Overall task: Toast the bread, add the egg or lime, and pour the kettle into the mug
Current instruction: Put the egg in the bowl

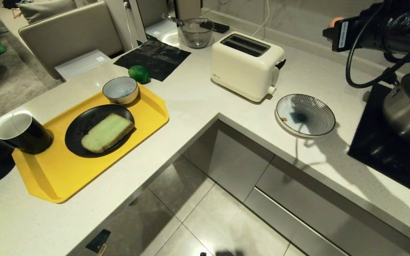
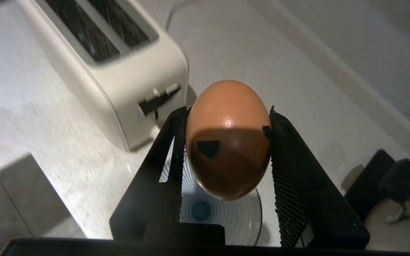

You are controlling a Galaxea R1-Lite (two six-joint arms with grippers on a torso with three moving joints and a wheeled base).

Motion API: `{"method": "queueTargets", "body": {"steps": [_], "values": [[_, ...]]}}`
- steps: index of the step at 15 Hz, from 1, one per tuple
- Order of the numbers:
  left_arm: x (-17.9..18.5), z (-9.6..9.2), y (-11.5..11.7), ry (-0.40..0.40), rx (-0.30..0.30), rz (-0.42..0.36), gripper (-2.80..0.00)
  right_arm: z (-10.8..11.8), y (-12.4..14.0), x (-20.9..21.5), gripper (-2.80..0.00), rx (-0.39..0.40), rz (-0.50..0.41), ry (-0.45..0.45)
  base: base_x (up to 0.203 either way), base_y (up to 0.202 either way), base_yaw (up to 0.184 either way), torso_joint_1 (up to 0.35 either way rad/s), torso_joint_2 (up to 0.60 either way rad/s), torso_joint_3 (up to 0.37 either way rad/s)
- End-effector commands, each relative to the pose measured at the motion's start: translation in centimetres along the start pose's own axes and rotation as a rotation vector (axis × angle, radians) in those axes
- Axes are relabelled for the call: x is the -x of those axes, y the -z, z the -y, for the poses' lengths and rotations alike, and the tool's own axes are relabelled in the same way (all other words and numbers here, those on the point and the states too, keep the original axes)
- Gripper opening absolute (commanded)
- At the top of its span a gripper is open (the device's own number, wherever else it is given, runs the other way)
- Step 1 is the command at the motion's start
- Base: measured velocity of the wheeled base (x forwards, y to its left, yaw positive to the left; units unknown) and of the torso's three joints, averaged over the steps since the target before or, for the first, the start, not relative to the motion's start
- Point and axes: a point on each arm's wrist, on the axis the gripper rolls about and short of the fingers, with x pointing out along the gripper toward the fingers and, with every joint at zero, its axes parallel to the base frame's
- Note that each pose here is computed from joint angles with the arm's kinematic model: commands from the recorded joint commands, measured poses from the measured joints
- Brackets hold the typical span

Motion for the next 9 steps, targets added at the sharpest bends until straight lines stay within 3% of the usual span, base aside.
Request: {"method": "queueTargets", "body": {"steps": [1, 9], "values": [[0.0, 0.0, 0.0, -0.002, 0.000, -0.001, -2.80, 0.3, -1.2, 0.8, -2.80, -0.017, 0.078, -0.011, 0.000, 0.000, 0.000, 0.000, 0.00, 0.000], [0.0, 0.0, 0.0, 0.000, 0.000, -0.001, -2.80, 1.1, -2.8, 2.9, -2.80, -0.083, 0.142, -0.024, 0.000, 0.000, 0.000, 0.000, 0.00, 0.000]]}}
